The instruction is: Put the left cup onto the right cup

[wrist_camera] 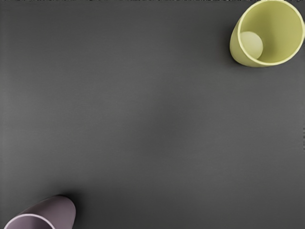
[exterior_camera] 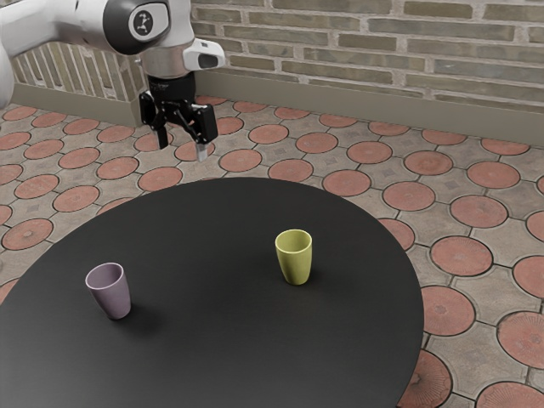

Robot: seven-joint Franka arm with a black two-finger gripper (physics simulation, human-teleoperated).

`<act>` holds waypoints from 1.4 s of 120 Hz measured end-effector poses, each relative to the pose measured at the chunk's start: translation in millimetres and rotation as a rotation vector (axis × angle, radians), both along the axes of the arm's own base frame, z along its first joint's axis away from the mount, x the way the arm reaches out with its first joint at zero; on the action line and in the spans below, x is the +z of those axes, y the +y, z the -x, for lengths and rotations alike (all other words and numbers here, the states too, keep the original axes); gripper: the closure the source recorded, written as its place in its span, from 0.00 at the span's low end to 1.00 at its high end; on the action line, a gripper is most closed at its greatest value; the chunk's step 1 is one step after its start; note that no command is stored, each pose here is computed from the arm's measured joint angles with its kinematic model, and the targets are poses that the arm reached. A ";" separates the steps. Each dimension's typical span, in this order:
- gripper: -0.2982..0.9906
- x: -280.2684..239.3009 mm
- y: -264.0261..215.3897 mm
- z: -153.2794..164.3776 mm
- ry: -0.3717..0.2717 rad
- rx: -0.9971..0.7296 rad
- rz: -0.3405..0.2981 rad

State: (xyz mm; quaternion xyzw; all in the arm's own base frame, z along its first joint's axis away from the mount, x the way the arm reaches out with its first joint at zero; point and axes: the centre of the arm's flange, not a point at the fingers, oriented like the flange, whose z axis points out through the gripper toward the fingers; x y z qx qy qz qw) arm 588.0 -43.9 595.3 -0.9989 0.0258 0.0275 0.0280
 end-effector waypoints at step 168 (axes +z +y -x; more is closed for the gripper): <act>0.23 -131.8 37.3 2.2 -0.011 0.096 0.040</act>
